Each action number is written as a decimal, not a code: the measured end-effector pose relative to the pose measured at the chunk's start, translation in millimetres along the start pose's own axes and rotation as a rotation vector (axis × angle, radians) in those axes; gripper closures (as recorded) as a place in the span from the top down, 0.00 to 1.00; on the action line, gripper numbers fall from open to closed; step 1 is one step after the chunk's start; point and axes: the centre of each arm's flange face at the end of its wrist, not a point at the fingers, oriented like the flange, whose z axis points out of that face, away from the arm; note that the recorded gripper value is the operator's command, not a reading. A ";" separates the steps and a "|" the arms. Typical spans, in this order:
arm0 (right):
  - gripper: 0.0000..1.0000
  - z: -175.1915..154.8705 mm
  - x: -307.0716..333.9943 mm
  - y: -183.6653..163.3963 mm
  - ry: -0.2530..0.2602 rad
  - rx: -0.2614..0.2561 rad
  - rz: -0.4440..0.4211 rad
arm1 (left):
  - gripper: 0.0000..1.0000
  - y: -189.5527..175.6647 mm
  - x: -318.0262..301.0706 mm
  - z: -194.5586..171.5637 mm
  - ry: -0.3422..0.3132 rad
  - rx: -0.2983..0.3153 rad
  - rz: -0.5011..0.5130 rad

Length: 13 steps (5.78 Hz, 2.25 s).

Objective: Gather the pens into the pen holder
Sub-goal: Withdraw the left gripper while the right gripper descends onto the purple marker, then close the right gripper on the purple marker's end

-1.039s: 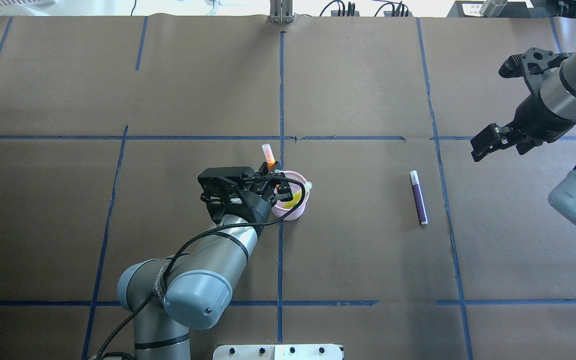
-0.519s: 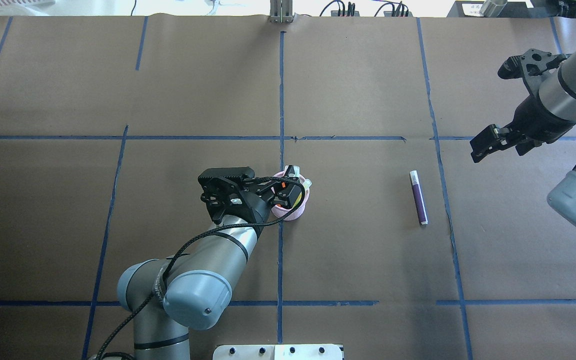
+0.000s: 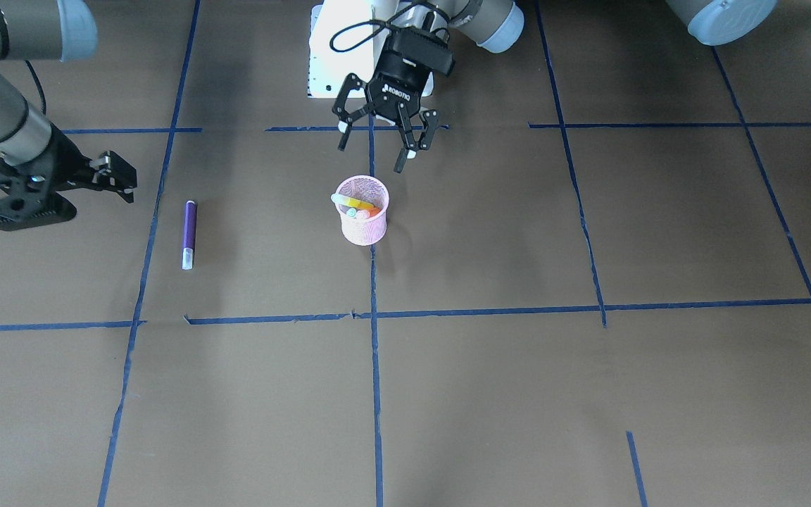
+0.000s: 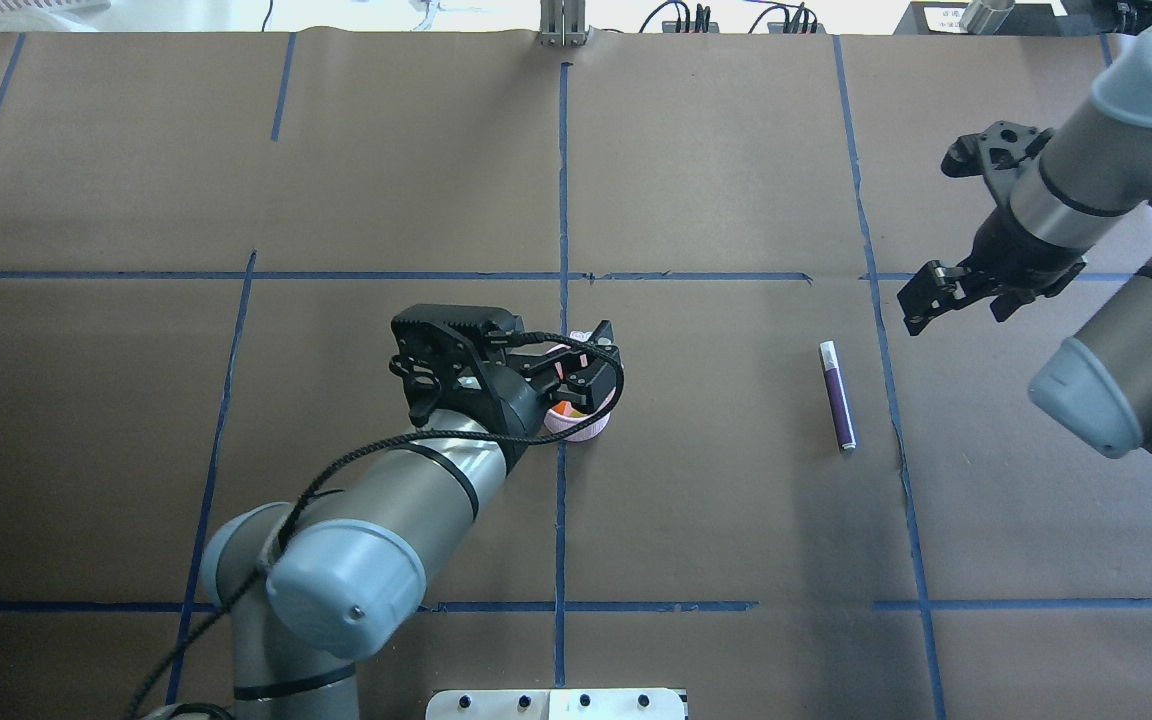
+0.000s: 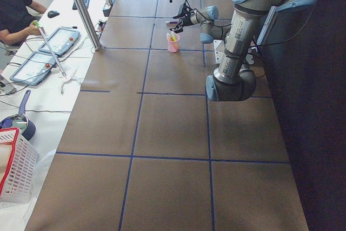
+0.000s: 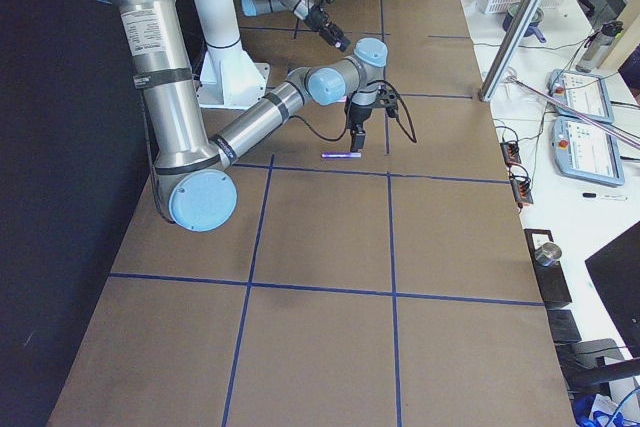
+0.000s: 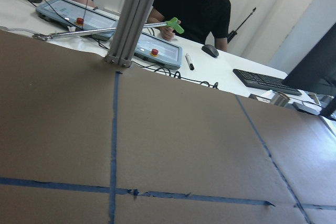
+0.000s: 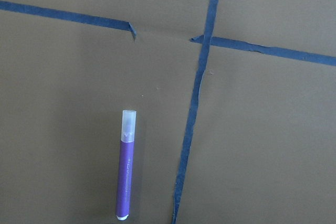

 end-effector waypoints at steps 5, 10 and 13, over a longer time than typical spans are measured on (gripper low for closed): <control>0.98 98.7 -63.7 -16.8 0.010 -0.017 0.115 | 0.92 -103.4 -128.4 1.5 -0.303 -0.547 0.288; 0.67 128.3 -61.4 -24.2 -0.027 0.031 0.216 | 0.92 -127.2 -151.0 -28.7 -0.430 -0.711 0.375; 0.61 129.4 -54.4 -18.6 -0.025 0.024 0.226 | 0.92 -127.0 -151.3 -29.0 -0.429 -0.712 0.375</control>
